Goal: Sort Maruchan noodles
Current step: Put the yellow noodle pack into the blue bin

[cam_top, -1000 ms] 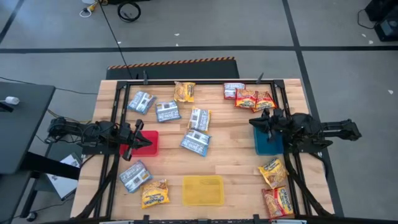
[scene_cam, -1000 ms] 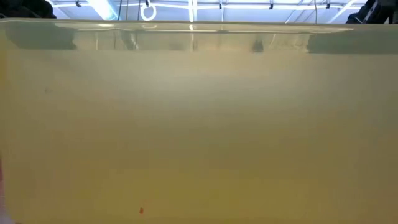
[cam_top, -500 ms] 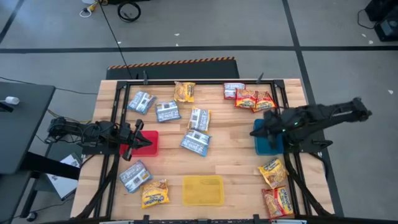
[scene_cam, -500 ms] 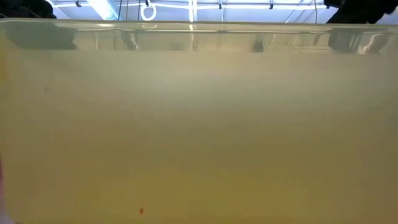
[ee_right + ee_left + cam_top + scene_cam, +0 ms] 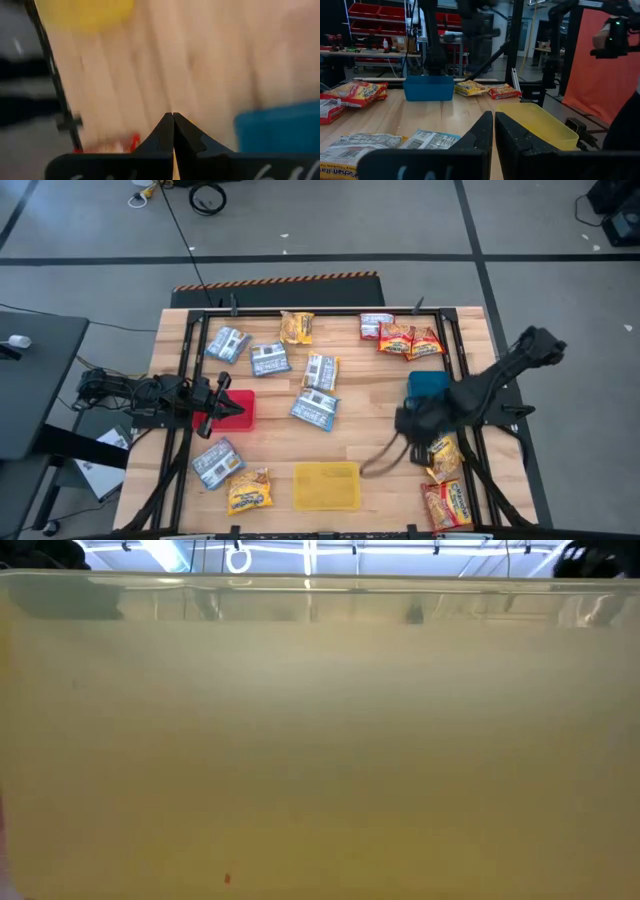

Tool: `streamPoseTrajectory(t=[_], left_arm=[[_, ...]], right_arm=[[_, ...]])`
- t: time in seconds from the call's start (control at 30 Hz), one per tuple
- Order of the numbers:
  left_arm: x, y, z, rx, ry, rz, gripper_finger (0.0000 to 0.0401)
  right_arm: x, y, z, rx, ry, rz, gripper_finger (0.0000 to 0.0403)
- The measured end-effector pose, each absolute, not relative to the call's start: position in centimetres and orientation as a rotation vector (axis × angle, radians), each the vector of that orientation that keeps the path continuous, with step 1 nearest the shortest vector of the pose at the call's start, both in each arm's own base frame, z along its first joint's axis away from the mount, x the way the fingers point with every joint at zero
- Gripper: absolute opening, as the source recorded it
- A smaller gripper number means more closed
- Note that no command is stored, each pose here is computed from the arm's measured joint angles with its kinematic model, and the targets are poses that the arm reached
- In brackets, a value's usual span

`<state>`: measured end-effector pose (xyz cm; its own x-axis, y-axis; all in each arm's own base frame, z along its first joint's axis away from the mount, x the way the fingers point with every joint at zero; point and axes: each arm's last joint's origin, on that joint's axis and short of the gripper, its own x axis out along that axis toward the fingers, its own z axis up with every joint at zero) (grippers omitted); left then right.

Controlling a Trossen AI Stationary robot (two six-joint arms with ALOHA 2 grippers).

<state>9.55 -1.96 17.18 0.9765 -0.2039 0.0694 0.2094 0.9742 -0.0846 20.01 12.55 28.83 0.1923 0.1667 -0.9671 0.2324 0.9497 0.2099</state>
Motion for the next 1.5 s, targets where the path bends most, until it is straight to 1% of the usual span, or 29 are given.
streamPoseTrajectory(t=[0.07,0.13,0.27,0.43,0.53,0.63,0.7,0.87,0.97,1.07,1.17,1.27,1.4,1.5], left_arm=[[9.5,-2.0,17.2,-0.092,-0.061,-0.209,0.0025],[9.5,-2.0,17.2,-0.092,-0.061,-0.209,0.0025],[9.5,-2.0,17.2,-0.092,-0.061,-0.209,0.0025],[9.5,-2.0,17.2,-0.092,-0.061,-0.209,0.0025],[9.6,-2.0,17.2,-0.093,-0.061,-0.208,0.0025],[9.5,-2.0,17.2,-0.092,-0.061,-0.208,0.0025],[9.5,-2.0,17.2,-0.093,-0.061,-0.209,0.0025],[9.5,-2.0,17.2,-0.093,-0.060,-0.209,0.0025],[9.5,-2.0,17.2,-0.092,-0.061,-0.209,0.0025],[9.5,-2.0,17.2,-0.092,-0.061,-0.209,0.0025],[9.6,-2.0,17.2,-0.093,-0.061,-0.208,0.0025],[9.5,-2.0,17.2,-0.092,-0.061,-0.209,0.0025],[9.5,-2.0,17.2,-0.092,-0.061,-0.209,0.0025],[9.5,-2.0,17.2,-0.093,-0.061,-0.209,0.0025]], right_arm=[[20.1,14.2,28.0,0.298,1.462,-0.012,0.0009],[20.0,15.5,27.0,0.248,1.511,0.003,0.0024],[20.1,16.9,25.0,0.149,1.602,0.048,0.0075],[20.5,16.9,22.0,0.014,1.697,0.087,0.0152],[20.5,16.1,19.8,-0.040,1.768,0.061,0.0191],[20.4,15.1,18.1,-0.071,1.809,0.003,0.0218],[20.3,14.6,17.2,-0.062,1.822,-0.017,0.0226],[20.1,14.0,15.5,0.013,1.814,0.054,0.0219],[19.9,13.7,14.8,0.072,1.852,0.082,0.0205],[20.0,13.9,14.9,0.108,1.866,0.167,0.0186],[20.2,14.1,15.1,0.109,1.861,0.233,0.0157],[20.5,14.3,15.4,0.140,1.858,0.262,0.0116],[21.2,14.3,16.5,0.191,1.864,0.221,0.0061],[22.0,14.8,17.9,0.195,1.832,0.242,0.0045]])
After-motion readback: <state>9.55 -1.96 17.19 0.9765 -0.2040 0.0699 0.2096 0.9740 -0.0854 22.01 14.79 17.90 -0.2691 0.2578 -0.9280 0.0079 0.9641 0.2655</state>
